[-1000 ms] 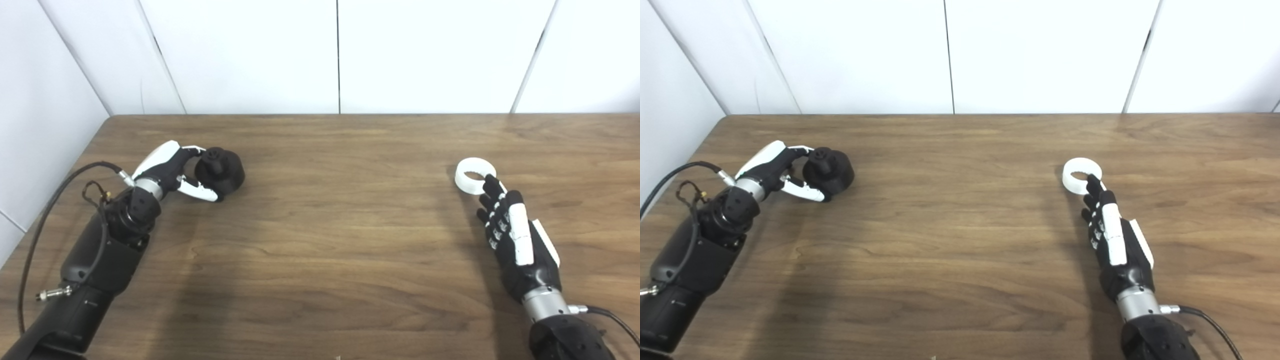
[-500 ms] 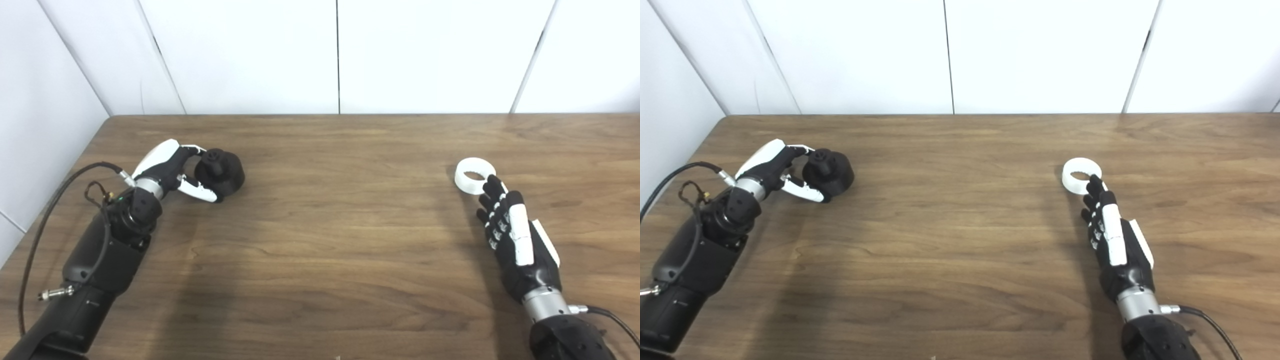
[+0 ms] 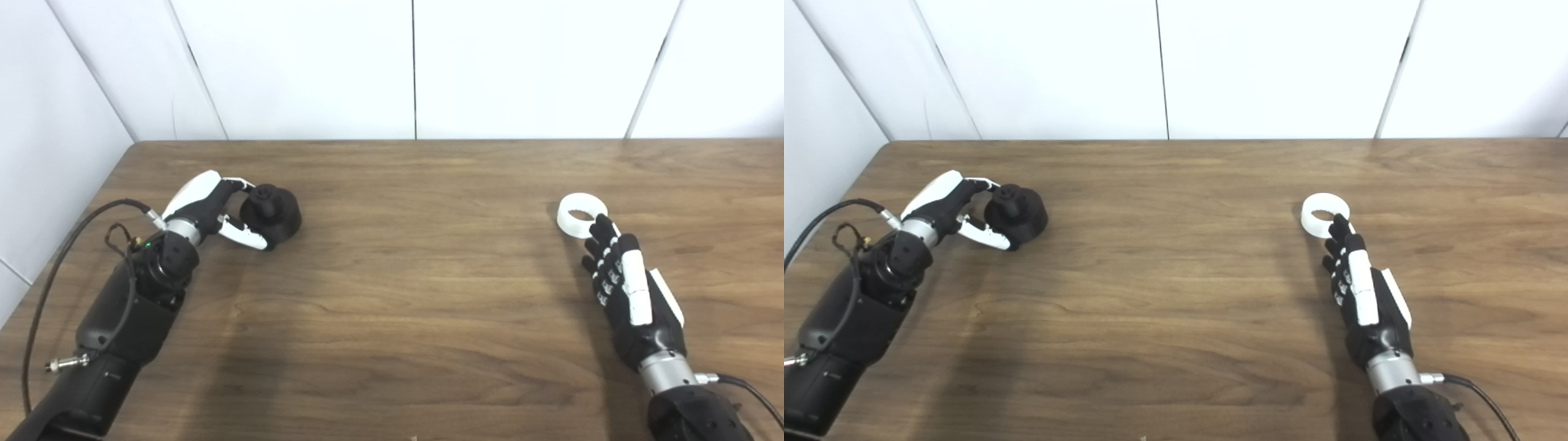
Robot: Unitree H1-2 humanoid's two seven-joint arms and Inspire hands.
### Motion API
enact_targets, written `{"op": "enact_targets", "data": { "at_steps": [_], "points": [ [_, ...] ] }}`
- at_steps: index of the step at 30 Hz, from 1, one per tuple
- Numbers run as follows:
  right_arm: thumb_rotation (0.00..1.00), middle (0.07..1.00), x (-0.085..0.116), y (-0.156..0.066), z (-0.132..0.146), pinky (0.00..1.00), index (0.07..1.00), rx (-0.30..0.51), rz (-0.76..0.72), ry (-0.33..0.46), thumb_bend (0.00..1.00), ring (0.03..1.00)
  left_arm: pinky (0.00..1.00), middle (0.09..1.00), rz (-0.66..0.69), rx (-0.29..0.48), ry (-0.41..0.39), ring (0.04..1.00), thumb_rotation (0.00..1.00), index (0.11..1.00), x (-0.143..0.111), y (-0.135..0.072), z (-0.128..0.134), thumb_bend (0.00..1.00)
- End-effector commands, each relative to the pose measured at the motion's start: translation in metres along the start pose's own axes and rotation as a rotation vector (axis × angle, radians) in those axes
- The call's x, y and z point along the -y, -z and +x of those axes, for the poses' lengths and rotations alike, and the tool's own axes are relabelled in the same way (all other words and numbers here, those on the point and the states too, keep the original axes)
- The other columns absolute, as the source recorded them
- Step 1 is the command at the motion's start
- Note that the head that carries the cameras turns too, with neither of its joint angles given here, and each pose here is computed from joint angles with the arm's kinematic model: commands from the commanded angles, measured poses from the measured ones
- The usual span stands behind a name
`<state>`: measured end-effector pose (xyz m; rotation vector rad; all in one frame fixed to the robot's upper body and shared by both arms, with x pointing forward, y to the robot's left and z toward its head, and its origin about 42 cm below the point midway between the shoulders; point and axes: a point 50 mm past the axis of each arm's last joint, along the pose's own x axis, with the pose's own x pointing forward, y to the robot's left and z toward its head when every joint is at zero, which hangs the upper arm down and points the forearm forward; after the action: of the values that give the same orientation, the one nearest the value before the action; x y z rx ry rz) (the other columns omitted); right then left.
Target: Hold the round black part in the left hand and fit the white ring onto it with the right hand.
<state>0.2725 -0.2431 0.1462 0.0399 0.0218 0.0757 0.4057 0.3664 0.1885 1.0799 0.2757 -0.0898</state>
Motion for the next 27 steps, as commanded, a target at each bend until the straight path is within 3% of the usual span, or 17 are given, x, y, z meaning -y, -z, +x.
{"op": "enact_targets", "data": {
  "at_steps": [1,14,27],
  "points": [
    [1.00,1.000,-0.004,-0.016,0.004,1.00,1.000,0.070,0.000,-0.029,0.60,1.000,0.91,0.925,0.028,0.042,-0.069,0.986,0.17,0.722,-0.027,-0.011,-0.003,0.79],
    [1.00,1.000,-0.009,-0.014,0.003,1.00,1.000,0.060,0.009,-0.040,0.59,1.000,0.90,0.923,0.030,0.172,-0.002,0.979,0.17,0.688,-0.013,-0.043,-0.032,0.80],
    [1.00,1.000,-0.012,-0.016,0.001,1.00,1.000,0.058,0.005,-0.036,0.60,1.000,0.89,0.919,0.061,0.340,0.065,0.980,0.16,0.674,0.019,-0.085,-0.062,0.82]
  ]
}}
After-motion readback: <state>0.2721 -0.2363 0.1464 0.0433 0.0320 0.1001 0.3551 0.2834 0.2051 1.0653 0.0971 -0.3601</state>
